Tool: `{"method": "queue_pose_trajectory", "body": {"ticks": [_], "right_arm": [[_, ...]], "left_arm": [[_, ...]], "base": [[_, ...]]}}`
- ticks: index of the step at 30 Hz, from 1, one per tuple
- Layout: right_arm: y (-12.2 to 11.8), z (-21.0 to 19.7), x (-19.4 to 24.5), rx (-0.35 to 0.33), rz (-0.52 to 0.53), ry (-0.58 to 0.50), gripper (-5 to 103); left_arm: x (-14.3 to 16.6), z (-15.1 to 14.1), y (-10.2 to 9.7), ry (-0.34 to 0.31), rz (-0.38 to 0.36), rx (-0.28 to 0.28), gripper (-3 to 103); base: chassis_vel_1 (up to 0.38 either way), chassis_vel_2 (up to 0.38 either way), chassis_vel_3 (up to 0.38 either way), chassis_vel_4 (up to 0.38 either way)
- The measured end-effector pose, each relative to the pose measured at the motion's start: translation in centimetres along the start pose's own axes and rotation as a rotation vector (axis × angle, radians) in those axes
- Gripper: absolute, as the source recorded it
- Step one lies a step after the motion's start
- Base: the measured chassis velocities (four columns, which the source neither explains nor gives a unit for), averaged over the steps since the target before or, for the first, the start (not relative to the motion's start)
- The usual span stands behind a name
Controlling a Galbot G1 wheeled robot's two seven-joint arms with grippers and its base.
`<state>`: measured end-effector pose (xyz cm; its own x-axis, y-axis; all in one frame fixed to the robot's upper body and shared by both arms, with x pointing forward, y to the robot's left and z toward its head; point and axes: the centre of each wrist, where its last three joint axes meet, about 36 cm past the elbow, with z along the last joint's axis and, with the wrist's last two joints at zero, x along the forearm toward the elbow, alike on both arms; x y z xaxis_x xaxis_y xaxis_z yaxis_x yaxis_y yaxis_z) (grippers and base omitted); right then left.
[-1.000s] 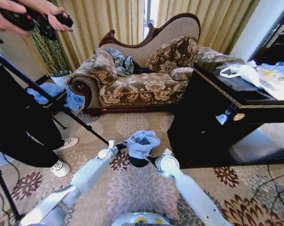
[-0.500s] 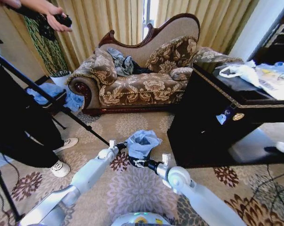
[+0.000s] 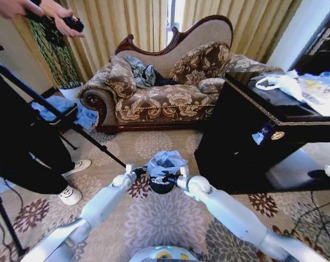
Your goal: Place a garbage bag over the trash bin.
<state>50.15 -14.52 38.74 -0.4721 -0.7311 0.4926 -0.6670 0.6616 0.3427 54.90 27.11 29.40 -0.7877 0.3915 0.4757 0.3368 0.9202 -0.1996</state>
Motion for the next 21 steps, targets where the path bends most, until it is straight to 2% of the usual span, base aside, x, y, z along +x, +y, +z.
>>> {"method": "queue_pose_trajectory", "body": {"ticks": [4,6,14,21], "right_arm": [[-0.7,0.0,-0.4,0.003,0.015,0.045,100],[-1.2,-0.2,-0.6,-0.003,0.029,0.112,100],[-0.8,-0.4,0.1,-0.017,0.026,0.231,100],[0.1,-0.3,0.3,-0.031,0.007,0.237,100]], "left_arm": [[0.0,0.0,0.0,-0.002,0.001,0.0,0],[0.0,-0.1,-0.1,-0.005,0.003,-0.001,0],[0.0,0.0,0.0,-0.01,0.005,0.001,0],[-0.1,0.1,0.2,-0.013,0.002,0.001,0]], "base": [[0.0,0.0,0.0,0.0],[0.0,0.0,0.0,0.0],[0.0,0.0,0.0,0.0],[0.0,0.0,0.0,0.0]]}}
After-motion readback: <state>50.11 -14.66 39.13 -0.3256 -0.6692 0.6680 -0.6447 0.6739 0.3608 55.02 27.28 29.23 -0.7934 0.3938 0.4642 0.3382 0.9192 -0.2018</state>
